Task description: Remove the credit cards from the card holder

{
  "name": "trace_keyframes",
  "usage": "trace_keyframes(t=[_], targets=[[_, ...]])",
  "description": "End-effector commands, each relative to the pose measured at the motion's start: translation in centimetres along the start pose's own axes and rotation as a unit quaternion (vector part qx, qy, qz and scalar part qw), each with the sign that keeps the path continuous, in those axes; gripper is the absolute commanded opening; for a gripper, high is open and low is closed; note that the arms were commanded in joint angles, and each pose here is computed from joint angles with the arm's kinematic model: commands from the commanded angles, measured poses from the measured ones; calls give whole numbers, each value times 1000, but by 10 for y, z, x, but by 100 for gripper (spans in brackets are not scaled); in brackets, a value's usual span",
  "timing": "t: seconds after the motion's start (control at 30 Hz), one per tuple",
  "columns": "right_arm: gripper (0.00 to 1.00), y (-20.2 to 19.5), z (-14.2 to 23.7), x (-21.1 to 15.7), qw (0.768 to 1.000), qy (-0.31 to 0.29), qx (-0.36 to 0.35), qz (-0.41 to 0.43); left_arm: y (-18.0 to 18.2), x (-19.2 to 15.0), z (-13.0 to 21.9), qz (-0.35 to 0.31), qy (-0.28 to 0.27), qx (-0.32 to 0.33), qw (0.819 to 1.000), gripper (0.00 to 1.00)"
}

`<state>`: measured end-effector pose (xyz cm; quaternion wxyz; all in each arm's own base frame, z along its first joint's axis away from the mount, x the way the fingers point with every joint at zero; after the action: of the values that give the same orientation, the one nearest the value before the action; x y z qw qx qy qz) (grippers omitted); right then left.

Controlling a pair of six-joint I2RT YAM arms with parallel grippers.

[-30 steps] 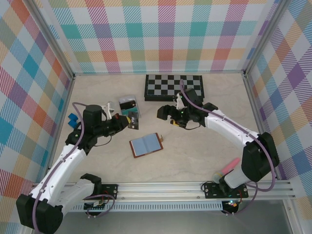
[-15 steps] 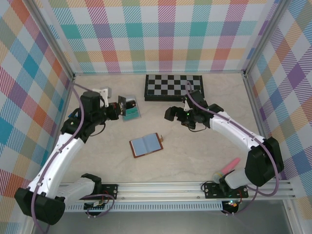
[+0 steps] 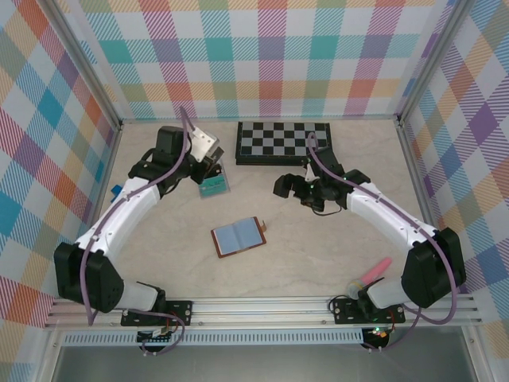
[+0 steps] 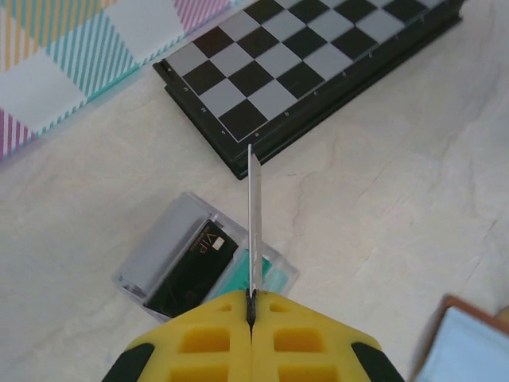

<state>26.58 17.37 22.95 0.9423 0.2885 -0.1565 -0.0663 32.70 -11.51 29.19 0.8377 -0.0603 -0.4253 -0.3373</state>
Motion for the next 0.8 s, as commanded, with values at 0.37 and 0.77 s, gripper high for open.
trace_keyframes(t=[0.37, 0.77], targets=[[100, -19, -6, -3, 998, 36, -32, -30, 36, -20, -48, -230, 46, -103, 967, 0], [100, -18, -11, -5, 997, 51, -13, -52, 52, -27, -85, -270, 110, -102, 951, 0]])
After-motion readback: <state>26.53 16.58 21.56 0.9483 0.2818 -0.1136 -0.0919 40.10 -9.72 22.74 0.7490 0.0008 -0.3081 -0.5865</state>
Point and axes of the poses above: each hand's point on the last joint's axis, 136 mm out from that joint toward the fingers, its own z axis back along the fingers, its own y axis along the line the jaws close on, x = y × z, the point moved 9 cm from there along z, back along the fingers
